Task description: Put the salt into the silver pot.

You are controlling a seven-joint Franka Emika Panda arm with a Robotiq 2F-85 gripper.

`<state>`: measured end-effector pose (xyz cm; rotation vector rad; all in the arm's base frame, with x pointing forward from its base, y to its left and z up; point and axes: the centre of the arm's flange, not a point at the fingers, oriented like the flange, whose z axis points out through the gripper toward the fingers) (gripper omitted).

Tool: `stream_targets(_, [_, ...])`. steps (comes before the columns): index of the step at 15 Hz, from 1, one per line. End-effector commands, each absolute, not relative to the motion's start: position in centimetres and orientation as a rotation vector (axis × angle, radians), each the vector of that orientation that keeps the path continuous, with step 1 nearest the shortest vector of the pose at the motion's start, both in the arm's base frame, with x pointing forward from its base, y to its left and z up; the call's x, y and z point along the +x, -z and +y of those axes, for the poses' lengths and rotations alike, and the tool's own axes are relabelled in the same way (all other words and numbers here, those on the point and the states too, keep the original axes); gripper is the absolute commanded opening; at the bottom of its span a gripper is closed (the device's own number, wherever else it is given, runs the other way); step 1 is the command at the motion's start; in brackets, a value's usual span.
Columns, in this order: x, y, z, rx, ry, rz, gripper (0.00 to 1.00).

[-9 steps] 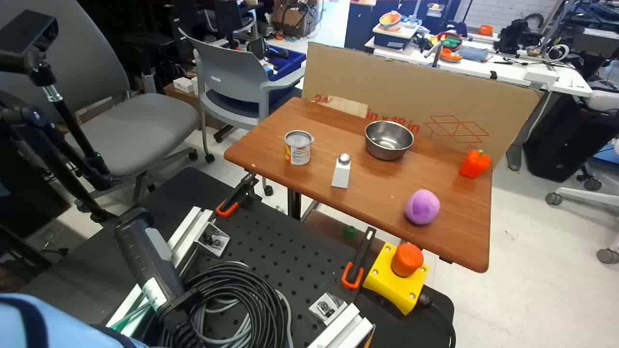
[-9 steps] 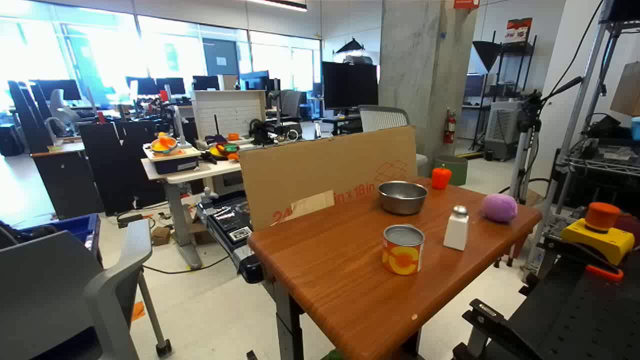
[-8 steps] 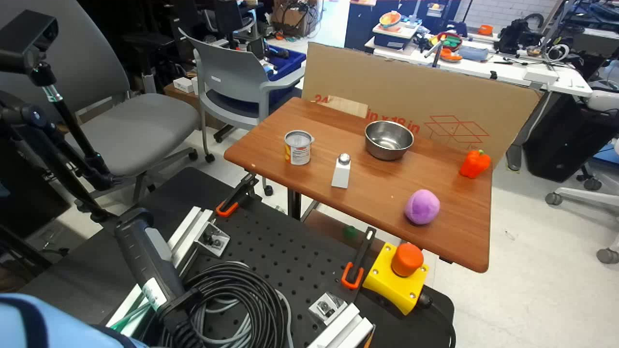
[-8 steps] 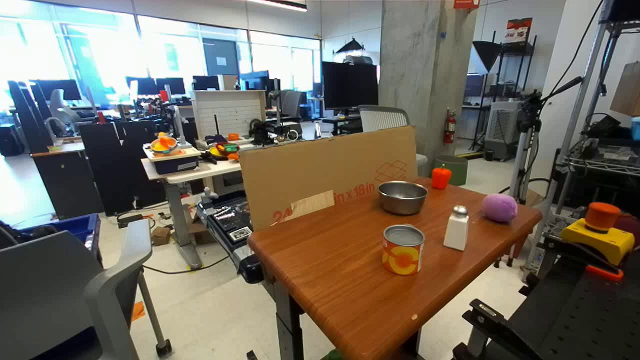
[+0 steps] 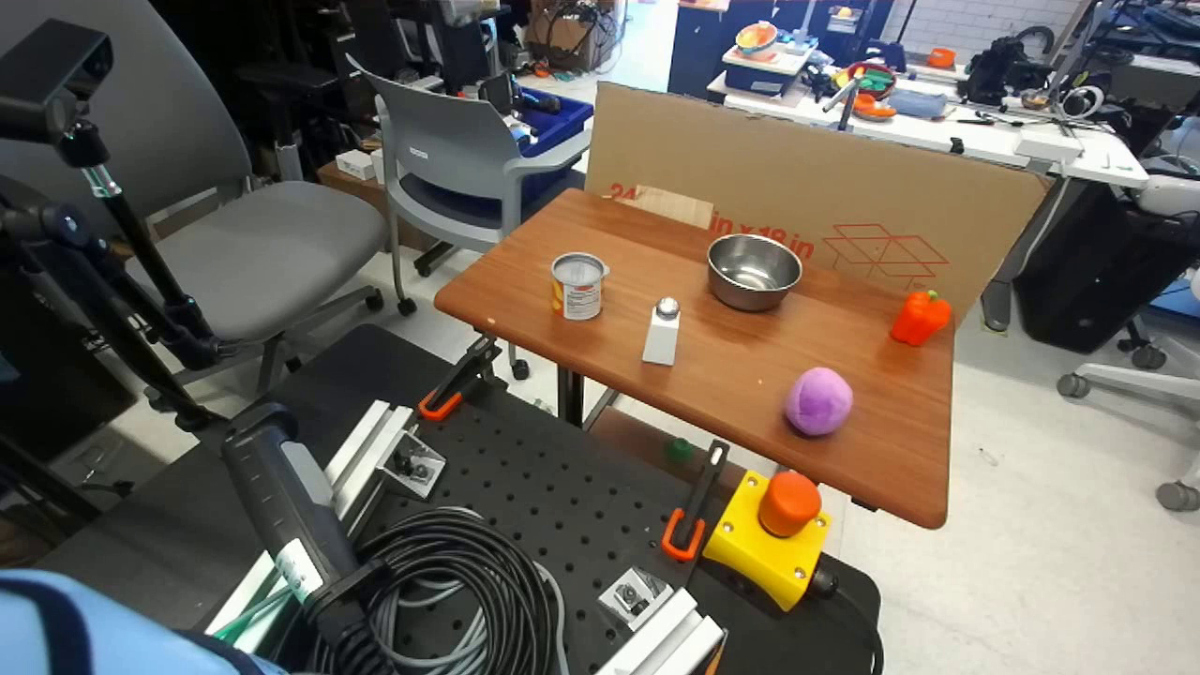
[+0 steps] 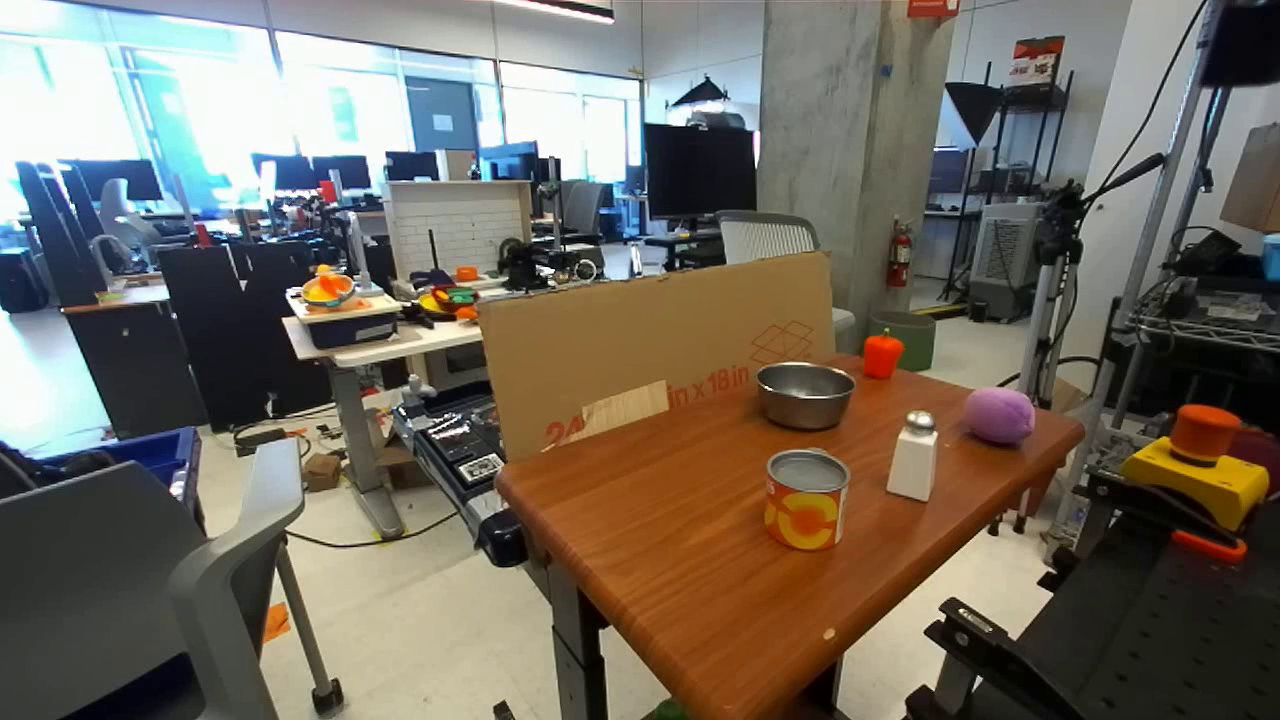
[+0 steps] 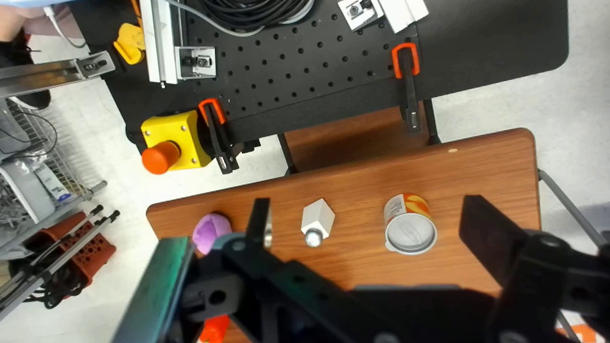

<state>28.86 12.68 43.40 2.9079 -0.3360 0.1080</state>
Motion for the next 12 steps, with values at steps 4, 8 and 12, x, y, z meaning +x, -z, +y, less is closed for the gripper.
stream_targets(4, [36.6, -36.1, 7.2, 2.934, -0.196, -0.293, 1.00])
stream_targets(8, [39.8, -30.9, 3.4, 3.002, -0.147, -0.262, 1.00])
stream_targets(12, [41.2, -25.6, 0.6, 3.101, 0.039, -0.086, 1.00])
